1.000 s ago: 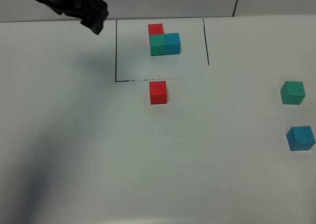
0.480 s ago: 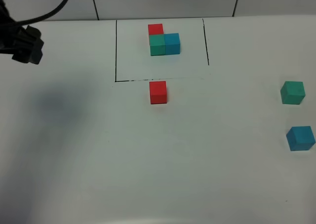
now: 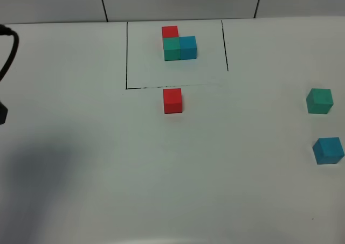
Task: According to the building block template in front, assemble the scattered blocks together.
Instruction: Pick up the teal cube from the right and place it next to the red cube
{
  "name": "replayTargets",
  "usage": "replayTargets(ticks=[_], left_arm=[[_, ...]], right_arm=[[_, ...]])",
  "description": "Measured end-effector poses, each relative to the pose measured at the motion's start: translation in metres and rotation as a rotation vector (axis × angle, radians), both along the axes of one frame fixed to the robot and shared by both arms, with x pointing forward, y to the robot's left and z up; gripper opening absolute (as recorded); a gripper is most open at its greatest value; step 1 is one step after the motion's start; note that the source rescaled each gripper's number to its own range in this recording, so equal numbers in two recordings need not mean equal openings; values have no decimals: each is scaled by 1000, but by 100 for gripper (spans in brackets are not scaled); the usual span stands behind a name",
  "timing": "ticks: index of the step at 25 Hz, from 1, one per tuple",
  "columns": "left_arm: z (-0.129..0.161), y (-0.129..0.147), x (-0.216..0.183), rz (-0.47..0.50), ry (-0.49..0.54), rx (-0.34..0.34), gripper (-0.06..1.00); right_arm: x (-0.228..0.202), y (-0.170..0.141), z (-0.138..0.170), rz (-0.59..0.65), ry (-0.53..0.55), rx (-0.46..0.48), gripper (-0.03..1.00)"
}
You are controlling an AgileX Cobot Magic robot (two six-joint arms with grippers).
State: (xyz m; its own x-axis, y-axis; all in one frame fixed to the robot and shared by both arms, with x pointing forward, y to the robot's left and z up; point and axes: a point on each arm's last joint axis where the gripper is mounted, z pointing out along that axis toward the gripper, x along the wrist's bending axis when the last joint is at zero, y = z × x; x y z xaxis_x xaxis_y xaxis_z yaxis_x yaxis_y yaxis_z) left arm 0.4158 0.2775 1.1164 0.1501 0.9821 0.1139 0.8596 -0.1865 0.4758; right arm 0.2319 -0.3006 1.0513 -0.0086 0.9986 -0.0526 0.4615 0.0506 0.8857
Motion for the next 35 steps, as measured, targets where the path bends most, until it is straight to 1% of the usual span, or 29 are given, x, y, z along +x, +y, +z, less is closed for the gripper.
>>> replayTargets(ticks=[5,8,11,14,19,22,27,31,35], left_arm=[[-3,9,-46,19,-88,-29,93],[-3,14,-71,32,-154,-51,93],[-5,18,-92,36,-198,-63,93],[-12,22,-108,43,-227,-75,92],[-26,24,-131,56,-266,-116,91],[-34,24,-142,49,-285,-150,91],[-50,21,-156,16,-280,-205,91],[-60,20,-163,-15,-269,-220,91],[-67,16,-168,-71,-273,-236,91]], right_arm=[[0,0,0,0,0,0,86],[0,0,0,0,0,0,86],[0,0,0,0,0,0,86],[0,0,0,0,0,0,86],[0,0,0,0,0,0,86],[0,0,0,0,0,0,86],[0,0,0,0,0,0,86],[0,0,0,0,0,0,86],[0,0,0,2,0,2,86]])
